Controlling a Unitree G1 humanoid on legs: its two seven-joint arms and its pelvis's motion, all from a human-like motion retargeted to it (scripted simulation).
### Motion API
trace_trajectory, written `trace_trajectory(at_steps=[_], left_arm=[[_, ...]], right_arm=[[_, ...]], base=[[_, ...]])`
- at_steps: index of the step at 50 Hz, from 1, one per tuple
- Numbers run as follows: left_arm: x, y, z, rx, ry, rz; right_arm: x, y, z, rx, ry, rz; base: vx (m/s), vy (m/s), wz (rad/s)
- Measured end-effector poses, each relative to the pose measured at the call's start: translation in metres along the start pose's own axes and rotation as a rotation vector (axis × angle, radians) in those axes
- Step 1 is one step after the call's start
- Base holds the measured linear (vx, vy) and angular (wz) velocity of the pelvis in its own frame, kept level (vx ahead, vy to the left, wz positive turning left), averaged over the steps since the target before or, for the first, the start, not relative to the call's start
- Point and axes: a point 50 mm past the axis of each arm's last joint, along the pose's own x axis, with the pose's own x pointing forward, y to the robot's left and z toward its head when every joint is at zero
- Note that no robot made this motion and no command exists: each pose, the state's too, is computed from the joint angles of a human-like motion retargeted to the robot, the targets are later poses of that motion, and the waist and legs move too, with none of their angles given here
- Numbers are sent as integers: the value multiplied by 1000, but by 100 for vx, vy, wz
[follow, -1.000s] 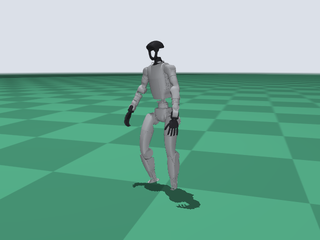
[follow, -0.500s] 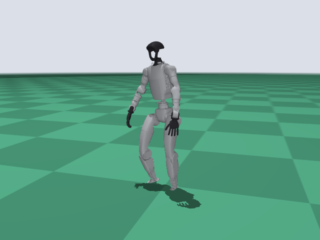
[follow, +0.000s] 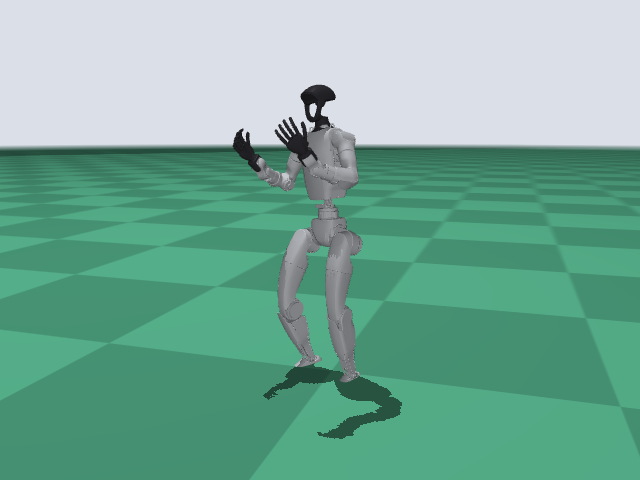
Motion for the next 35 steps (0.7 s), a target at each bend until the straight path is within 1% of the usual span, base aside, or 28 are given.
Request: trace_trajectory(at_steps=[2, 5, 8, 10, 14, 20, 29, 35], left_arm=[[17, -37, 18, -90, -126, -117], [25, -84, 28, -213, -188, -276], [23, -120, 26, -310, -163, -395], [21, -135, 21, -367, -129, -437], [21, -144, 15, -426, -94, -427], [22, -137, 17, -452, -122, -348], [20, -141, 15, -485, -80, -409], [25, -130, 31, -445, -181, -377]], right_arm=[[13, 30, 24, 121, -150, 82], [19, 71, 43, 290, -249, 229], [18, 104, 48, 439, -238, 377], [16, 118, 47, 520, -209, 446], [18, 124, 42, 589, -172, 481], [22, 115, 41, 566, -176, 423], [16, 115, 39, 616, -138, 471], [23, 97, 49, 527, -216, 379]], base=[[0, 0, 0], [0, 0, 0], [0, 0, 0], [0, 0, 0], [0, -1, -15], [-1, 0, -9], [2, 0, -5], [-1, 0, -4]])
